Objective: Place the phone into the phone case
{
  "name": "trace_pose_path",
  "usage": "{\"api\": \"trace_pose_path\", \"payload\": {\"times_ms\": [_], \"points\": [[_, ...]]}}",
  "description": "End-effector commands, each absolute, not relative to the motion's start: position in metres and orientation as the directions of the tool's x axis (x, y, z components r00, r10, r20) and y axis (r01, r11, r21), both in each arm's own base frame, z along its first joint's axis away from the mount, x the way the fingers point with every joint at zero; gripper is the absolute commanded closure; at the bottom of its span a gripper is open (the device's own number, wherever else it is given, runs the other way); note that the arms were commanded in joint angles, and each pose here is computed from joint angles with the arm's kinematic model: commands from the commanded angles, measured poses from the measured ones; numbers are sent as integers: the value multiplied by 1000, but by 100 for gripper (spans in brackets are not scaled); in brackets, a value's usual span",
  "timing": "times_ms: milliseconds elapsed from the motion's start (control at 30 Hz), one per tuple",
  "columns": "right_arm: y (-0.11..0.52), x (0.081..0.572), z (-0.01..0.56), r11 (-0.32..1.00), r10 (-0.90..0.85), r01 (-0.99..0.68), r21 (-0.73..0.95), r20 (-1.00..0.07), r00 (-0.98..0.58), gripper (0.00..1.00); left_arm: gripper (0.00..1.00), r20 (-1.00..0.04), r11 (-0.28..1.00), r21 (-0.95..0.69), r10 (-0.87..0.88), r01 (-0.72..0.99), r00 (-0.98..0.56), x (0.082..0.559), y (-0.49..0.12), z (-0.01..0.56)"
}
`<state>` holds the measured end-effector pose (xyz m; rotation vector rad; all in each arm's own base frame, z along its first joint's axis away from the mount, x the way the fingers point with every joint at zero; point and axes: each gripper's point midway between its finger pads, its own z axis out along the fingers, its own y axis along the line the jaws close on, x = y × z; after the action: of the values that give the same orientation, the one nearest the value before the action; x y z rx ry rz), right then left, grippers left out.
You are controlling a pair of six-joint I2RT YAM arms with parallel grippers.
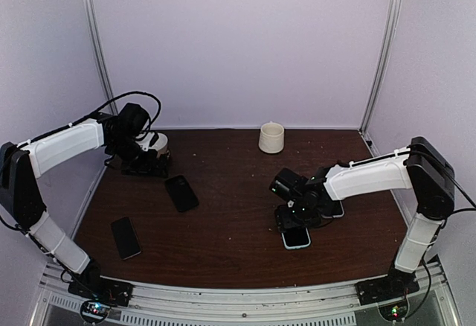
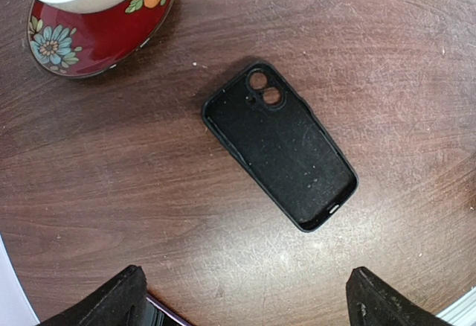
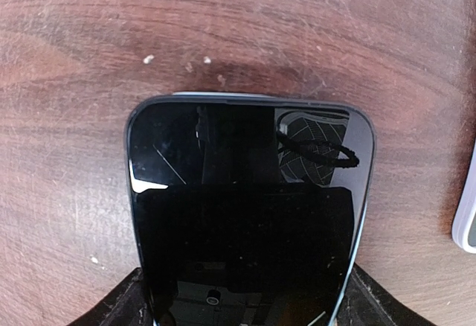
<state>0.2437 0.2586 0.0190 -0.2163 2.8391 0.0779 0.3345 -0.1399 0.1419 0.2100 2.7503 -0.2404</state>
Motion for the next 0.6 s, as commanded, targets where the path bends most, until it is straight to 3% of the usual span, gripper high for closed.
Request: {"api": "trace_pose_path", "payload": {"times_ms": [0, 300, 433, 567], "points": [[266, 242, 33, 973, -216, -232, 10, -324, -921, 43, 3, -413, 972, -126, 128, 196, -902, 338, -140, 148], [296, 261, 101, 940, -230, -332, 85, -562, -795, 50, 2, -483, 957, -169, 128, 236, -866, 339, -149, 165], [312, 271, 143, 910, -224, -402, 101, -694, -684, 52, 2, -638, 927, -144, 181, 347, -749, 338, -169, 205], [328, 282, 188, 879, -203, -466, 97, -808, -553, 53, 2, -796, 838, -2, 329, 545, -508, 318, -217, 262]]}}
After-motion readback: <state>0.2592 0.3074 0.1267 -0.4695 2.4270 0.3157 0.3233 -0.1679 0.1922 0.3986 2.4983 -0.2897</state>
